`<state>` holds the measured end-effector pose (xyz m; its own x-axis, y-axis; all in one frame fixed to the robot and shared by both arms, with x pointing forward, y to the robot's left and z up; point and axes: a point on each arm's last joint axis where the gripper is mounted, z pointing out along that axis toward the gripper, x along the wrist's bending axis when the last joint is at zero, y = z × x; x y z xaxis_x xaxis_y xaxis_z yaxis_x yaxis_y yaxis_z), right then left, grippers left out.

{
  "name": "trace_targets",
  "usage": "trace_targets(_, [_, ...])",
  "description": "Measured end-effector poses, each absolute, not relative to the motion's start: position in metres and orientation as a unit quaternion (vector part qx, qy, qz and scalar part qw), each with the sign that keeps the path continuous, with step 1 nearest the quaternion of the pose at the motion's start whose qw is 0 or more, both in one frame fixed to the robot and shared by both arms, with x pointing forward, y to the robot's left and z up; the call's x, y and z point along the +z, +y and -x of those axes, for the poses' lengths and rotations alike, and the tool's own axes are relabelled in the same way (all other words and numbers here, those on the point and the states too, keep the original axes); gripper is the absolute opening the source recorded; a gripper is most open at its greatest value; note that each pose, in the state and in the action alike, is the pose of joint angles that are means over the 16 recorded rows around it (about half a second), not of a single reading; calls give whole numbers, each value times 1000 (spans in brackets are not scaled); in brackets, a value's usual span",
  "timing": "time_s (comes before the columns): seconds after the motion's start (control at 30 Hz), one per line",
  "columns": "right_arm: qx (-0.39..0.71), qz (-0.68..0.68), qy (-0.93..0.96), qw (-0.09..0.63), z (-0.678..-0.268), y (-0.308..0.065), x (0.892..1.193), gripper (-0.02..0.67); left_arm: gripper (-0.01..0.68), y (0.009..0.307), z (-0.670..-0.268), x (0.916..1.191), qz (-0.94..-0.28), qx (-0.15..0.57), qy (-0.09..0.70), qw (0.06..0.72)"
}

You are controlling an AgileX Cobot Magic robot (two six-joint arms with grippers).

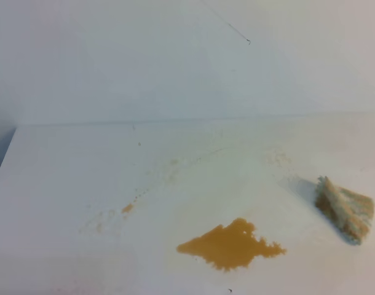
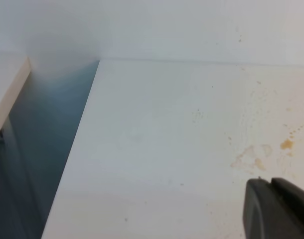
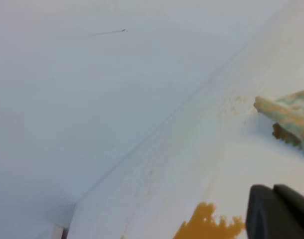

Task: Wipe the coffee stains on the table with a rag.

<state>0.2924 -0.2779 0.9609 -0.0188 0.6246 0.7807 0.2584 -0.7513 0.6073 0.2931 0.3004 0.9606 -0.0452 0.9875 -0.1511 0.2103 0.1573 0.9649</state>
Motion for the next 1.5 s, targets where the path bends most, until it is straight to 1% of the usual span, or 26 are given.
trace_targets(0.23, [635, -670, 349, 159, -292, -276, 964, -2, 0, 300, -293, 961, -503, 410, 595, 474])
trace_targets(0.4, [614, -653, 405, 178, -291, -273, 979, -2, 0, 300, -293, 961, -503, 410, 595, 474])
trace_targets(0.53, [570, -636, 482, 196, -293, -270, 1006, -2, 0, 300, -293, 961, -503, 410, 595, 474])
trace_targets(0.73, [451, -618, 606, 215, -307, -273, 1064, -2, 0, 300, -293, 961, -503, 410, 595, 474])
trace_targets(0.9, [337, -619, 678, 208, -337, -282, 1109, -2, 0, 300, -293, 961, -503, 410, 595, 474])
trace_targets(1.07, [253, -621, 717, 191, -377, -290, 1137, -2, 0, 300, -293, 961, -503, 410, 595, 474])
trace_targets(1.17, [214, -619, 734, 183, -401, -292, 1145, -2, 0, 300, -293, 961, -503, 410, 595, 474])
trace_targets(1.27, [177, -612, 751, 173, -426, -289, 1145, -2, 0, 300, -293, 961, -503, 410, 595, 474])
trace_targets(1.5, [105, -578, 794, 158, -483, -266, 1127, -2, 0, 300, -293, 961, -502, 411, 595, 474])
